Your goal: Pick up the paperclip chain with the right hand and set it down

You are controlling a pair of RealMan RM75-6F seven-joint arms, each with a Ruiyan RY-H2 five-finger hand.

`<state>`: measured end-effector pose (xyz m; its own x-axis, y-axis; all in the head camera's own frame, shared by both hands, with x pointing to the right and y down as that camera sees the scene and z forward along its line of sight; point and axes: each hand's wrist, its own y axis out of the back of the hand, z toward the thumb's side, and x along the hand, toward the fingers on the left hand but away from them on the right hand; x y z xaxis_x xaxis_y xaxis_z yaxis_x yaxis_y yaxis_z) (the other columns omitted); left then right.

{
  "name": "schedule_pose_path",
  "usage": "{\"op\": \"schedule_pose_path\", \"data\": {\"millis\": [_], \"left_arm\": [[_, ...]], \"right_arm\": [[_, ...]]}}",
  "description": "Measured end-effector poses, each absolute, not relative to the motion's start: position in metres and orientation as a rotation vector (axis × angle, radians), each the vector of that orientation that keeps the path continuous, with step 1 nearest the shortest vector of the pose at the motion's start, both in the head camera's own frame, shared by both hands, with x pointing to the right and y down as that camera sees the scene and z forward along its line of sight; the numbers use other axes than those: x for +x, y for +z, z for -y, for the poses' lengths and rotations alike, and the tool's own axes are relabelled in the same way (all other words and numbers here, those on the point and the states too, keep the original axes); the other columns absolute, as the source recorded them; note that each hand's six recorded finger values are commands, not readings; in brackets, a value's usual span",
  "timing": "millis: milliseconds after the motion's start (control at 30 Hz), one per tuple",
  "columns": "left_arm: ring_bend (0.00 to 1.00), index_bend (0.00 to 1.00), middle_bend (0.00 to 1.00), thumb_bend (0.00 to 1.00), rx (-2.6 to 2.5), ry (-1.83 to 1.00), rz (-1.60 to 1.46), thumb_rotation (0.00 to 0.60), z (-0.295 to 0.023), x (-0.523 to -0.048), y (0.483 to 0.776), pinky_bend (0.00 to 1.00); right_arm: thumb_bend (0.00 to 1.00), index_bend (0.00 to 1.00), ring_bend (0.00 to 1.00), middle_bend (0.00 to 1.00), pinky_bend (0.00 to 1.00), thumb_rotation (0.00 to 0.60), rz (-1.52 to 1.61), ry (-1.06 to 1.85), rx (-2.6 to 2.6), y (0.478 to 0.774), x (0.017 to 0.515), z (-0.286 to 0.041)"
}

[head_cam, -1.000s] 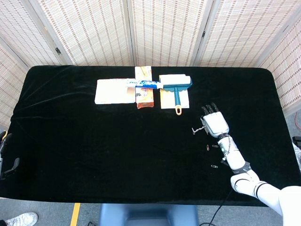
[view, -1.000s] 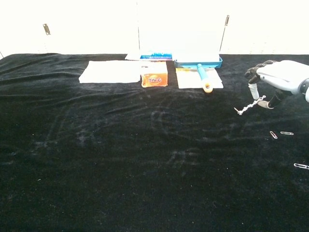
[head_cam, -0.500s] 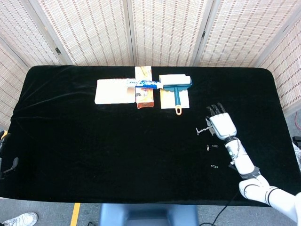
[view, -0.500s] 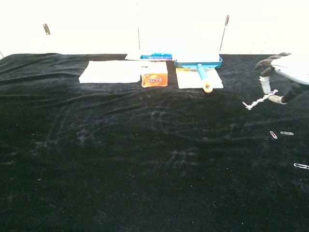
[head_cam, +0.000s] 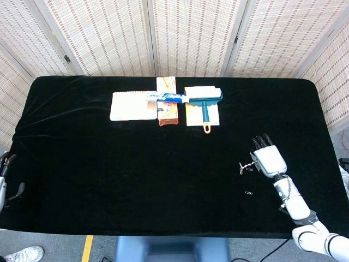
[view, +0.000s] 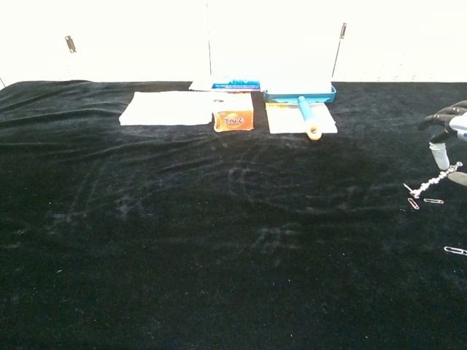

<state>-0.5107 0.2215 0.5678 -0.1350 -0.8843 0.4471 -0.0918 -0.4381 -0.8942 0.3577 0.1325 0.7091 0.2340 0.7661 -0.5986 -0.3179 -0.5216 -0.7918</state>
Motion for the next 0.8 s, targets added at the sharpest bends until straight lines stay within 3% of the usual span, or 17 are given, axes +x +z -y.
{"op": "schedule_pose_path", "data": {"millis": [433,800], "left_arm": [[0.0,0.0,0.02,0.49,-1.517,-1.637,-1.107,0.6,-0.223,-0.51,0.568,0.0],[0.0,0.0,0.02,0.49,-1.513,-1.646,-1.095,0.6,-0.223,-0.508,0.571,0.0]], "right_arm": [[0.39,0.94,0.08,0.17,0.0,0.6,0.436,1.449,-1.584,0.71,0.352,-0.135],[0.39,0.94,0.08,0.17,0.0,0.6,0.496,1.5,-1.548,0.7,0.38,-0.13]]}}
